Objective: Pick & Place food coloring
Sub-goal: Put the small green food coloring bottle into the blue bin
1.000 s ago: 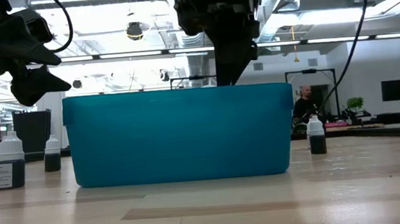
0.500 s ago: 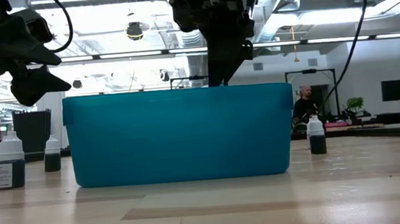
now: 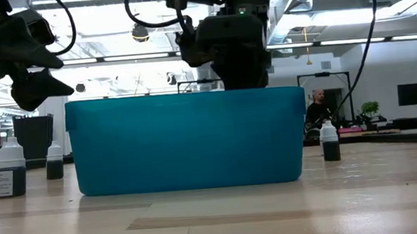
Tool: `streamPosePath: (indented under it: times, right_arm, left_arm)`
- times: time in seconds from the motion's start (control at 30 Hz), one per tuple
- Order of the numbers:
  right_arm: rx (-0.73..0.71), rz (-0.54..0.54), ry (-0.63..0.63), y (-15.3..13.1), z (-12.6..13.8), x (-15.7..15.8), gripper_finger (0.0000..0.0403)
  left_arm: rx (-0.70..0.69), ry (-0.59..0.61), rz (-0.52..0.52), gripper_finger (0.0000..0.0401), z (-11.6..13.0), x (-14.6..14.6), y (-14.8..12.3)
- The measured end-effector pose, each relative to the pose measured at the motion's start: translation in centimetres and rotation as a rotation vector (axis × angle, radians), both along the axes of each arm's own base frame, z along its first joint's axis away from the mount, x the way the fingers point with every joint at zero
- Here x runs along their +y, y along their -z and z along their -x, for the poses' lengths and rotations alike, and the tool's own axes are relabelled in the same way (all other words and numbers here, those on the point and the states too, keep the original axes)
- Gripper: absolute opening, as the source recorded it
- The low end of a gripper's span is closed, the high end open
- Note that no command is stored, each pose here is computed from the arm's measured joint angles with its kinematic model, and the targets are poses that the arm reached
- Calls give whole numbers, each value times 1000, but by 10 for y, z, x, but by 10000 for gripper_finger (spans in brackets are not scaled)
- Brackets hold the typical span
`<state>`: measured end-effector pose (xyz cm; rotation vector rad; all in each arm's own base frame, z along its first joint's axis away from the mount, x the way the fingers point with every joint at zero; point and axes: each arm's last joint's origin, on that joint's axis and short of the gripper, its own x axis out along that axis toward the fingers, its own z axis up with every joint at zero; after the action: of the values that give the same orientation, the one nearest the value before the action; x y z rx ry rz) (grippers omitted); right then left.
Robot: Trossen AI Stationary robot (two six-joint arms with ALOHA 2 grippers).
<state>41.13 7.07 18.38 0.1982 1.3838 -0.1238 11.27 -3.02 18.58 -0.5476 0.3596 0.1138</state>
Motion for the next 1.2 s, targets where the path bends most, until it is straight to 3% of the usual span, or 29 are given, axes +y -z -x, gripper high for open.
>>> streamPosePath:
  times: [1.2]
  right_arm:
    - [2,7,-13,1,2,11,71]
  left_arm:
    - [0,3,-7,252,0,0,0]
